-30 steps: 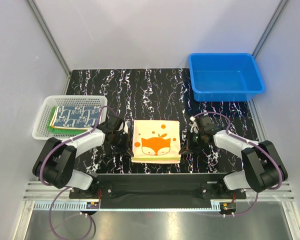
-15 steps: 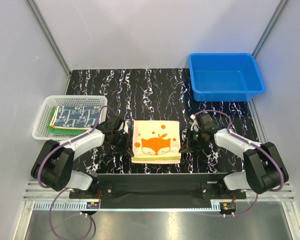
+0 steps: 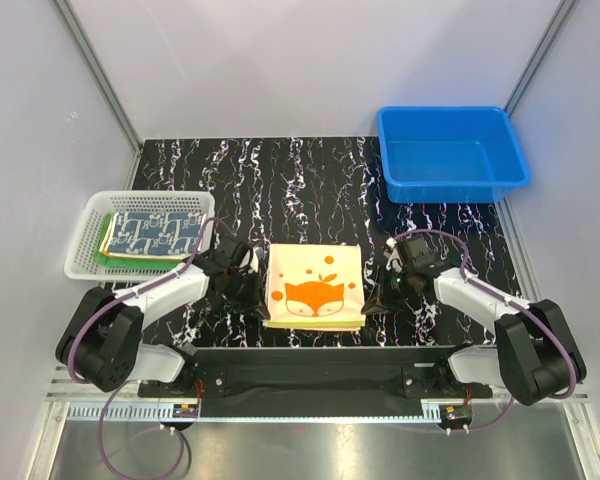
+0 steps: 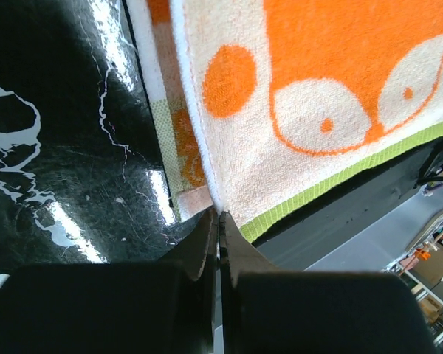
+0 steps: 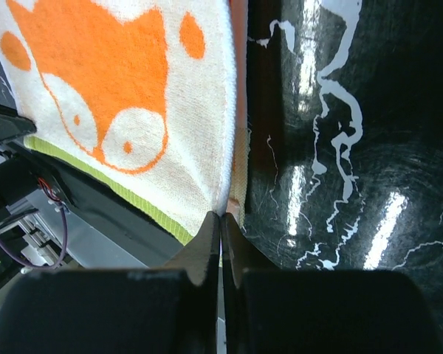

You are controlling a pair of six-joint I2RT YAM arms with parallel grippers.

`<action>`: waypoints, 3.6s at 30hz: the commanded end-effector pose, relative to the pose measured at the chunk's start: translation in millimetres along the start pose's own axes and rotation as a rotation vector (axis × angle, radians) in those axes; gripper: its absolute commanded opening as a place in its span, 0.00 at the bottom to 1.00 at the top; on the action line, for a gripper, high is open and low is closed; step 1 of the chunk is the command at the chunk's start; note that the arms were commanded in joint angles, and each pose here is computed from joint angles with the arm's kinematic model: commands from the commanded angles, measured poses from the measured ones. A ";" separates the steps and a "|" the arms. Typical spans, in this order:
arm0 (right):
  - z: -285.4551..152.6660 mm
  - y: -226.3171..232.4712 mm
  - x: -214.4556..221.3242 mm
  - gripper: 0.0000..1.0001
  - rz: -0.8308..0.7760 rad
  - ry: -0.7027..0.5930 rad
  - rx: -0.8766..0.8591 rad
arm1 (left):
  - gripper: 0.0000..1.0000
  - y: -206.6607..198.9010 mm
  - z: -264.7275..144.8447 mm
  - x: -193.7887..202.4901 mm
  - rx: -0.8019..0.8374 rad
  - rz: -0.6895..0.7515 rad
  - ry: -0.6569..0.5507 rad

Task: Fold and stack the towels
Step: Fold the towel

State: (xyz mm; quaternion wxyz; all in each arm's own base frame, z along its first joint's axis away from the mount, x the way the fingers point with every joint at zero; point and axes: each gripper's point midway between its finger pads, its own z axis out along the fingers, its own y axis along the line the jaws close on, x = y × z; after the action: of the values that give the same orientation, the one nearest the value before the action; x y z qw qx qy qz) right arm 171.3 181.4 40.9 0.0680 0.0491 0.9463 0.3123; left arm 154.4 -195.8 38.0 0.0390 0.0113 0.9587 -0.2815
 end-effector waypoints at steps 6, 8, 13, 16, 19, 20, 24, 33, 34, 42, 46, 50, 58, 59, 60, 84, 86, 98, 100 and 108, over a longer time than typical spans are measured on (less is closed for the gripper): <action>10.7 4.6 -8.0 0.00 -0.004 -0.028 -0.029 | 0.00 14.8 8.3 -3.0 -0.068 -0.003 -0.013; 12.6 5.9 -7.1 0.00 -0.005 -0.025 -0.032 | 0.00 16.1 10.6 -2.6 -0.071 -0.003 -0.006; 17.2 3.6 -3.7 0.03 -0.002 -0.020 -0.022 | 0.00 22.2 13.8 -2.2 -0.095 -0.008 0.000; 19.9 2.6 -0.7 0.09 -0.002 -0.014 -0.015 | 0.00 23.9 14.4 -1.9 -0.103 -0.011 0.000; 20.8 1.0 -0.1 0.17 -0.002 -0.017 -0.004 | 0.00 26.7 13.3 -4.0 -0.127 -0.010 -0.007; 20.6 0.4 -1.2 0.20 -0.002 -0.023 0.002 | 0.00 27.2 13.0 -3.9 -0.131 -0.011 -0.006; 16.4 1.5 -1.5 0.32 0.000 -0.025 0.011 | 0.17 24.0 7.7 -12.6 -0.149 0.000 -0.018; -3.8 25.2 -27.6 0.31 -0.048 -0.104 0.004 | 0.33 14.4 -24.9 -80.0 -0.319 0.092 -0.119; -1.2 25.3 -28.6 0.29 -0.043 -0.096 0.004 | 0.32 7.8 -21.4 -88.9 -0.291 0.112 -0.118; 16.2 28.9 -26.5 0.25 -0.030 -0.083 -0.076 | 0.25 -14.8 21.2 -147.4 -0.131 0.187 -0.124; 27.5 16.4 -16.3 0.25 -0.004 -0.065 -0.068 | 0.24 -4.0 27.5 -179.1 -0.123 0.160 -0.148; 30.0 11.6 -17.8 0.26 -0.003 -0.078 -0.048 | 0.24 -1.2 24.1 -197.3 -0.134 0.148 -0.150; -7.0 54.9 -76.7 0.37 -0.247 -0.138 -0.011 | 0.38 -34.0 -22.1 -233.4 -0.125 0.366 -0.233; -10.1 57.7 -80.4 0.37 -0.268 -0.124 -0.012 | 0.39 -35.3 -23.3 -238.6 -0.129 0.395 -0.235; -7.7 53.9 -89.3 0.38 -0.308 -0.111 -0.008 | 0.40 -31.5 -23.8 -243.3 -0.147 0.412 -0.234; 23.3 12.6 -188.6 0.57 -0.618 0.093 0.005 | 0.42 -3.1 36.9 -273.0 -0.047 0.755 -0.071; 25.4 11.0 -190.8 0.54 -0.631 0.095 0.004 | 0.38 -5.4 36.2 -277.2 -0.048 0.766 -0.070; 43.0 -2.4 -194.6 0.44 -0.665 0.147 -0.025 | 0.00 0.8 45.0 -274.9 -0.042 0.769 -0.008; 46.0 -3.3 -194.7 0.37 -0.670 0.150 -0.033 | 0.00 0.5 43.7 -273.5 -0.042 0.766 -0.005; 52.4 -1.8 -205.3 0.00 -0.722 0.145 -0.053 | 0.12 -31.5 -7.2 -303.5 -0.040 0.800 -0.154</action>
State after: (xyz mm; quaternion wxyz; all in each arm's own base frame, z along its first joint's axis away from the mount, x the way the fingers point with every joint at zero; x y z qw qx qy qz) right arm 363.1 178.3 12.9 0.0829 -0.2882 0.9093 0.2885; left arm 430.7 -215.0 27.3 0.1449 0.3558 0.8969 -0.2189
